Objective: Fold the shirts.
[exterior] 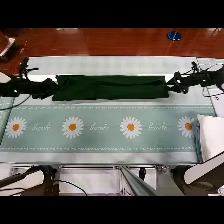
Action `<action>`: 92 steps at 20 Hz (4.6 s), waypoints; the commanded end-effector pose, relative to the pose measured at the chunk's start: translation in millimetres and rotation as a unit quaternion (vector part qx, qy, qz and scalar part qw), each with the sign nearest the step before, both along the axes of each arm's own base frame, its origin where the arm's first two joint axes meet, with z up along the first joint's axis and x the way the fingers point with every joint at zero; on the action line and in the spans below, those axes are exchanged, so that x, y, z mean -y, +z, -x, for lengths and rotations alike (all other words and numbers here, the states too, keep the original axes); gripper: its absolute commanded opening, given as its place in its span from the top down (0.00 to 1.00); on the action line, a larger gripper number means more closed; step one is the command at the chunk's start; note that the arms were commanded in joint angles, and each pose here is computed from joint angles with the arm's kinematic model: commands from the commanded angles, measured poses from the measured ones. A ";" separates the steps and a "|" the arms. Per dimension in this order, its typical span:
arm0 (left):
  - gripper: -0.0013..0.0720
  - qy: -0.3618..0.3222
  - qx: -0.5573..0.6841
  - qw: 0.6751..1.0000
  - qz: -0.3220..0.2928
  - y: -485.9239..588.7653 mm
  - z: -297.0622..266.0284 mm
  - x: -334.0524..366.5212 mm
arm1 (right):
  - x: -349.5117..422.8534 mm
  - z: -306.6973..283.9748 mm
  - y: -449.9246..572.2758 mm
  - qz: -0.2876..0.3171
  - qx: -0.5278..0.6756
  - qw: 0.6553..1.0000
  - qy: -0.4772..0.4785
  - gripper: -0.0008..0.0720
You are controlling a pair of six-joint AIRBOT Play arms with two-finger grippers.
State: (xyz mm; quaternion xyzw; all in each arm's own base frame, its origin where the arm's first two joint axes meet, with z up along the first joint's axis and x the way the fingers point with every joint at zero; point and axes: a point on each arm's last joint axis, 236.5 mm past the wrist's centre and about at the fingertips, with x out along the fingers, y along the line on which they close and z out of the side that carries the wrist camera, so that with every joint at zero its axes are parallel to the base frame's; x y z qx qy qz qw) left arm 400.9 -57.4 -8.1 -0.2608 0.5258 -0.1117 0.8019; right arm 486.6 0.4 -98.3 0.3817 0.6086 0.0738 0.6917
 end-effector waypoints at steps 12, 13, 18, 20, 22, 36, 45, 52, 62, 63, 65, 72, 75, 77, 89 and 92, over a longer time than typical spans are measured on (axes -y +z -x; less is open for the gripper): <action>0.96 -0.170 0.038 0.984 0.023 9.5 51.0 161.4 | -50.4 77.1 135.1 0.057 0.131 0.981 0.133 0.96; 0.96 -0.189 0.034 0.981 0.020 5.2 57.8 173.9 | -51.5 97.4 147.7 0.074 0.146 0.977 0.135 0.96; 0.96 -0.223 0.022 0.974 0.025 1.9 44.3 230.4 | -75.4 195.2 190.6 0.092 0.211 0.967 0.109 0.96; 0.96 -0.246 0.029 0.968 0.030 2.1 39.3 267.4 | -82.0 219.6 200.4 0.092 0.228 0.965 0.094 0.96; 0.96 -0.273 0.024 0.961 0.035 -5.4 42.9 307.2 | -88.6 239.7 210.3 0.092 0.237 0.962 0.099 0.96; 0.96 -0.389 -0.088 0.911 0.105 -44.0 143.6 416.4 | -120.4 231.3 250.8 0.024 0.298 0.949 0.098 0.96; 0.96 -0.139 0.067 0.986 0.066 82.3 27.6 139.4 | -239.2 174.5 246.3 -0.035 0.264 0.930 0.254 0.96; 0.96 -0.046 0.094 0.992 0.064 45.0 148.1 83.2 | -342.9 78.9 164.7 -0.047 0.210 0.929 0.300 0.96; 0.96 -0.026 0.102 0.993 0.061 27.3 158.0 77.7 | -427.2 56.5 95.8 -0.095 0.147 0.939 0.294 0.43; 0.96 -0.024 0.103 0.993 0.061 27.5 157.0 77.2 | -427.8 57.7 99.9 -0.101 0.146 0.939 0.294 0.43; 0.96 -0.024 0.103 0.993 0.060 27.2 156.8 77.1 | -419.2 69.3 109.4 -0.105 0.137 0.931 0.321 0.43; 0.96 -0.021 0.100 0.993 0.065 27.8 157.0 78.0 | -247.0 85.2 177.0 0.087 0.127 0.910 0.386 0.44; 0.96 -0.019 0.101 0.992 0.076 30.7 156.7 80.7 | -114.6 89.0 203.5 0.313 0.139 0.896 0.282 0.44; 0.96 -0.019 0.100 0.992 0.076 30.5 156.9 80.8 | -65.1 113.5 203.1 0.331 0.162 0.910 0.188 0.44; 0.96 0.001 0.121 0.990 0.070 34.9 145.4 74.1 | -156.4 228.5 20.8 -0.005 0.033 0.997 -0.074 0.44; 0.96 0.001 0.118 0.991 0.070 33.4 145.3 74.3 | -181.8 219.4 5.6 -0.019 0.012 0.999 -0.038 0.44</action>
